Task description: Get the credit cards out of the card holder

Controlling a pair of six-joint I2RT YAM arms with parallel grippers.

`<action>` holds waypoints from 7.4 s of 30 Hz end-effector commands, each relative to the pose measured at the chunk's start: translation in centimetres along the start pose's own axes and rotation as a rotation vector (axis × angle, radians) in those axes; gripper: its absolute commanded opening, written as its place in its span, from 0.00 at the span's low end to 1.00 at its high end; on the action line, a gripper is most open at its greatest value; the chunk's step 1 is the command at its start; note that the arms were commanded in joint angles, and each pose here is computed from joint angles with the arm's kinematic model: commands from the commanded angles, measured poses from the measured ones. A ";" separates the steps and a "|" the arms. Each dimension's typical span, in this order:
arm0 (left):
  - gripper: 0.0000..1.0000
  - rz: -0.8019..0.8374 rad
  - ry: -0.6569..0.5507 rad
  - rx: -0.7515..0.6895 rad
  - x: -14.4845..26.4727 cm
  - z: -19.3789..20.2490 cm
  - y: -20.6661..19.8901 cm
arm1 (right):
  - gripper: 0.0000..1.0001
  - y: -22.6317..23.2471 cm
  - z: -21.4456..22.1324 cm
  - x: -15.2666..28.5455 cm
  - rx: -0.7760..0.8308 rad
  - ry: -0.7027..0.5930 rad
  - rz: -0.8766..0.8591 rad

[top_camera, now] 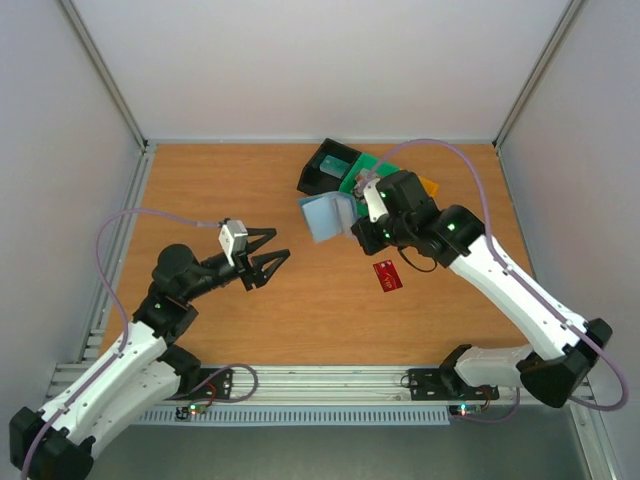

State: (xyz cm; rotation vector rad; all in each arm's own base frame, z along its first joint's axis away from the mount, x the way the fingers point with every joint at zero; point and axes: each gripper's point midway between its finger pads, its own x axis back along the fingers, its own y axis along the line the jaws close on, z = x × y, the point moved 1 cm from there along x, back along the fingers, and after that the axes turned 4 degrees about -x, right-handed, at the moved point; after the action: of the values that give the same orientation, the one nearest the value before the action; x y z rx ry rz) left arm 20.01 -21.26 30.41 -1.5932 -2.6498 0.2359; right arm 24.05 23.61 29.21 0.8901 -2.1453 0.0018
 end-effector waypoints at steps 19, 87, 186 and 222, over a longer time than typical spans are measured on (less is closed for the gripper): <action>0.45 0.151 0.070 0.231 -1.7 1.3 -2.9 | 0.01 8.3 -0.7 -1.6 0.138 -0.083 -0.385; 0.00 0.340 -0.080 0.068 1.8 -4.8 -6.6 | 0.64 9.1 3.1 2.2 0.382 -0.079 -0.599; 0.00 0.484 0.067 -1.118 7.5 3.3 -9.0 | 0.01 0.3 2.6 1.7 -0.048 -0.092 -0.518; 0.00 0.249 -0.454 -2.414 5.2 3.0 -7.9 | 0.01 0.2 13.2 -9.8 -0.558 0.348 -0.691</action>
State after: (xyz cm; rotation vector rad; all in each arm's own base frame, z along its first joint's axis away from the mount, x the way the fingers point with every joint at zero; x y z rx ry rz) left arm 10.59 -20.57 27.31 -1.7733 -1.9703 -3.4815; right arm 19.65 24.96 15.94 1.1768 -1.4604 -0.6288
